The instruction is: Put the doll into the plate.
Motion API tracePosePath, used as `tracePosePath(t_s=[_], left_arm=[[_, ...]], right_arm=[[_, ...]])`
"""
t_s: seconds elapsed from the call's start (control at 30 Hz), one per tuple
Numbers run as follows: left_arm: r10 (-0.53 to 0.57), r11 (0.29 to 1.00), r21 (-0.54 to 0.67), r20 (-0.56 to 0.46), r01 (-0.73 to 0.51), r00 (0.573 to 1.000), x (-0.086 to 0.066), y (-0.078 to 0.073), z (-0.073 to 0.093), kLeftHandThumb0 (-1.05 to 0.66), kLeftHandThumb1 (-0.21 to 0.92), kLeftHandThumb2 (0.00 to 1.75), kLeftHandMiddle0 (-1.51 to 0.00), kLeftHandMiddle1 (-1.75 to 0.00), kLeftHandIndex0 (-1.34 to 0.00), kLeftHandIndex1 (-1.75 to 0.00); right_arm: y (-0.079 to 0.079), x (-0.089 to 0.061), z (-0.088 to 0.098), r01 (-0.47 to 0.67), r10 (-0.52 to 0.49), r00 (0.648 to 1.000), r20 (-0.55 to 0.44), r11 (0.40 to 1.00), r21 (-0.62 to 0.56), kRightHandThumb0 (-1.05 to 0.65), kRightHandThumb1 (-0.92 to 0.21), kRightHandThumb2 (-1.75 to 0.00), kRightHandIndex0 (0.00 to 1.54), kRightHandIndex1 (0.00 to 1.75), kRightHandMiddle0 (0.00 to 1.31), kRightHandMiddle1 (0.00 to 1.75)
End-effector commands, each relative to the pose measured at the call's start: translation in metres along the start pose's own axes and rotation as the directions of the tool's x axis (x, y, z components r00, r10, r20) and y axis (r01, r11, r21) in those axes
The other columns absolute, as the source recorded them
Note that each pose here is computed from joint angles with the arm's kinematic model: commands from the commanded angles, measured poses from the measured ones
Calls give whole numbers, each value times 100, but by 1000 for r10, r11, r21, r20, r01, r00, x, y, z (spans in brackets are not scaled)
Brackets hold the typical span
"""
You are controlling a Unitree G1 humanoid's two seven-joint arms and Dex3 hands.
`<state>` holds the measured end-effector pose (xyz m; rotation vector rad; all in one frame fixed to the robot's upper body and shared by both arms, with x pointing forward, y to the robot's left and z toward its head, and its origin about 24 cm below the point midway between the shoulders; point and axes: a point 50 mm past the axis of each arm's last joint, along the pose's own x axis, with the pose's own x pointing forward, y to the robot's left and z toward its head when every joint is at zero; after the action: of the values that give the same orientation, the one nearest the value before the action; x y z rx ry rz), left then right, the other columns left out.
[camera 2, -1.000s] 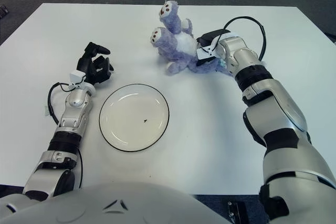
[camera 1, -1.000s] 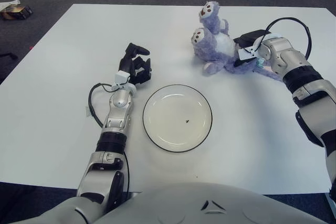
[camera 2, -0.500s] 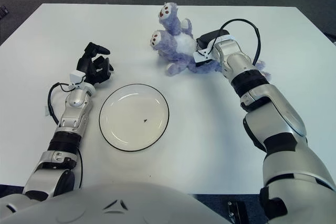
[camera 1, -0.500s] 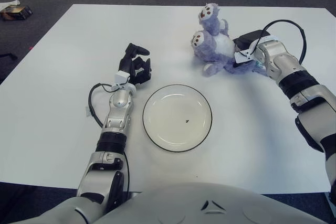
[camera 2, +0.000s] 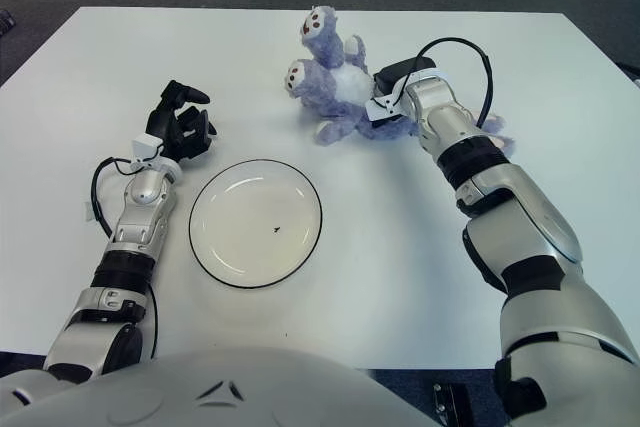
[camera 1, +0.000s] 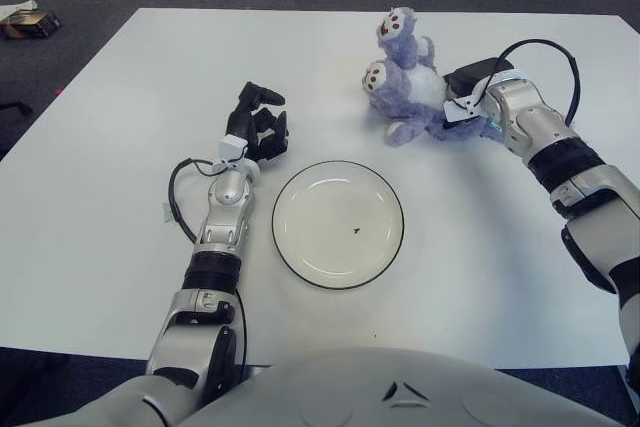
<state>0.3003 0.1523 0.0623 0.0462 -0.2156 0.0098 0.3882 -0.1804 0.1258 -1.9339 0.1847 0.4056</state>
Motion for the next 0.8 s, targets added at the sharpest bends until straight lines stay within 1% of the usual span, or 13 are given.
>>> tracePosePath(t_s=[0.0, 0.03, 0.1, 0.13, 0.17, 0.2, 0.23, 0.27, 0.33, 0.4, 0.53, 0.77], left_arm=[[26, 1000, -7, -124, -27, 992, -24, 2, -28, -38, 67, 85, -70, -175, -35, -175], [26, 1000, -6, -125, -27, 992, -24, 2, -28, -38, 67, 85, -70, -175, -35, -175], [26, 1000, -4, -125, -27, 992, -24, 2, -28, -38, 67, 85, -70, -175, -35, -175], [26, 1000, -4, -125, -27, 992, -24, 2, -28, -38, 67, 85, -70, -175, -35, -175], [26, 1000, -4, -126, -27, 992, -24, 2, -28, -38, 67, 85, -70, -175, -35, -175], [26, 1000, -4, -126, -27, 992, -24, 2, -28, -38, 67, 85, -70, -175, -35, -175], [26, 1000, -3, -126, -27, 992, -24, 2, -28, -38, 67, 85, -70, -175, -35, -175], [26, 1000, -3, -126, -27, 992, -24, 2, -28, -38, 67, 85, -70, -175, -35, -175], [26, 1000, -3, -126, -27, 992, -24, 3, -28, -38, 67, 85, -70, -175, -35, -175], [26, 1000, -3, -126, -27, 992, -24, 3, -28, -38, 67, 85, -70, -175, -35, -175], [27, 1000, -2, -125, -27, 992, -24, 3, -28, -38, 68, 85, -70, -175, -35, -175], [27, 1000, -2, -125, -27, 992, -24, 3, -28, -38, 68, 84, -70, -175, -35, -175]], right_arm=[[47, 1, 8, -169, 169, 985, -12, 986, -1, -38, -92, -10, 72, 175, 65, 125], [47, 2, 8, -159, 160, 987, -29, 987, 24, -38, -92, -11, 73, 175, 64, 127], [47, 3, 8, -135, 138, 989, -53, 989, 57, -38, -85, -27, 74, 175, 61, 133], [47, 3, 8, -125, 128, 990, -60, 990, 63, -39, -74, -51, 77, 175, 57, 145], [47, 3, 8, -98, 104, 992, -69, 991, 87, -39, -70, -61, 78, 175, 56, 149], [47, 3, 8, -79, 87, 993, -77, 991, 105, -40, -63, -77, 80, 175, 53, 157], [48, 2, 8, -50, 62, 994, -86, 989, 140, -40, -57, -88, 82, 175, 51, 163], [48, 2, 7, -30, 46, 995, -93, 986, 163, -41, -53, -97, 84, 175, 50, 167], [52, 1, 5, 14, 8, 995, -100, 975, 223, -41, -49, -105, 85, 175, 50, 171], [55, 0, 2, 41, -16, 995, -100, 967, 253, -42, -47, -110, 85, 175, 50, 173], [58, -1, 0, 66, -42, 995, -93, 961, 269, -42, -44, -115, 86, 175, 51, 174], [59, -1, 0, 80, -58, 995, -87, 958, 275, -43, -43, -117, 86, 175, 52, 175]])
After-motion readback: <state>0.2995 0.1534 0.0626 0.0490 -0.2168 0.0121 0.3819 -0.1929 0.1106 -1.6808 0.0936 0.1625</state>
